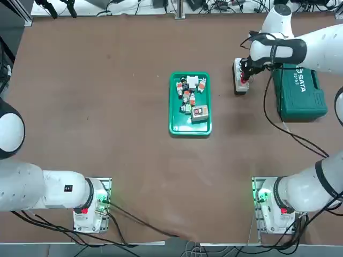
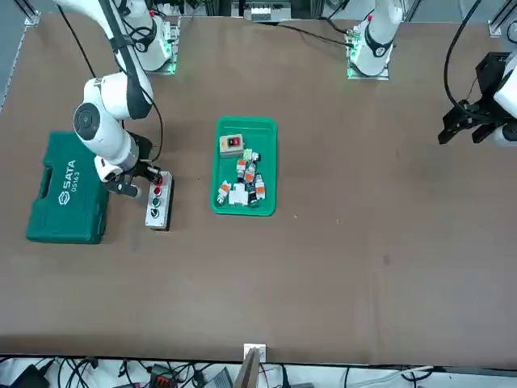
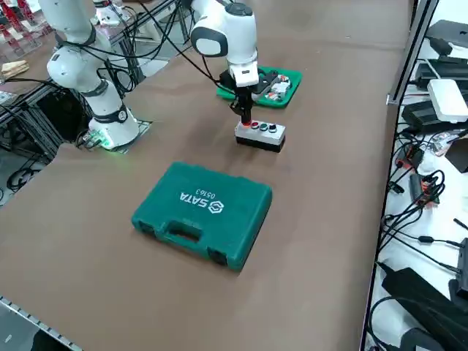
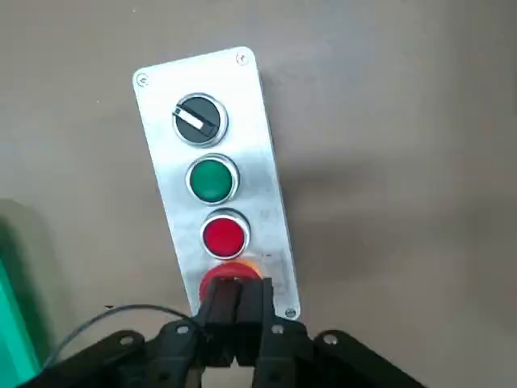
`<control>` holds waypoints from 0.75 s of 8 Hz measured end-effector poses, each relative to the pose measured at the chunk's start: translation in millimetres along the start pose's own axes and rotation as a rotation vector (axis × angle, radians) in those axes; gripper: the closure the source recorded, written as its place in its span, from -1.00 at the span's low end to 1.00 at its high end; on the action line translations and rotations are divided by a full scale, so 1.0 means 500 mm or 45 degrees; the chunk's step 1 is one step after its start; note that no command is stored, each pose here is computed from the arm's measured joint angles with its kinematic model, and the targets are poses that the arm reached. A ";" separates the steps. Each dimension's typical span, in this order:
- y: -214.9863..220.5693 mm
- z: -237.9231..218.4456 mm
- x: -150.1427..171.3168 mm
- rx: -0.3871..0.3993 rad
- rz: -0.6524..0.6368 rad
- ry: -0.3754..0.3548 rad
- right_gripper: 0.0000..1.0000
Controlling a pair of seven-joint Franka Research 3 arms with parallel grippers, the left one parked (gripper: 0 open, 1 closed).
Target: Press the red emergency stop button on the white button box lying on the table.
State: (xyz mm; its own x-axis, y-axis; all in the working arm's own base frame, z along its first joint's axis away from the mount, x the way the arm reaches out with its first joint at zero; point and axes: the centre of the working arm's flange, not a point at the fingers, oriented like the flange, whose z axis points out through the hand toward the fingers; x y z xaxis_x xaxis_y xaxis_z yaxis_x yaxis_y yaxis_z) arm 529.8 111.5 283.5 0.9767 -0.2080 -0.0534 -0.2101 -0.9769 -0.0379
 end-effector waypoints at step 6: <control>0.000 0.013 -0.006 0.005 -0.003 0.017 0.97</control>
State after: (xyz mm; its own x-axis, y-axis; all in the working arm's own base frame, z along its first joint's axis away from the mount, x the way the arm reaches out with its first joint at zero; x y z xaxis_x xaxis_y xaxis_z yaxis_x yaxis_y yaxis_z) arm 526.5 112.5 277.2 0.9777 -0.2061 -0.0397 -0.2077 -0.9773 -0.0416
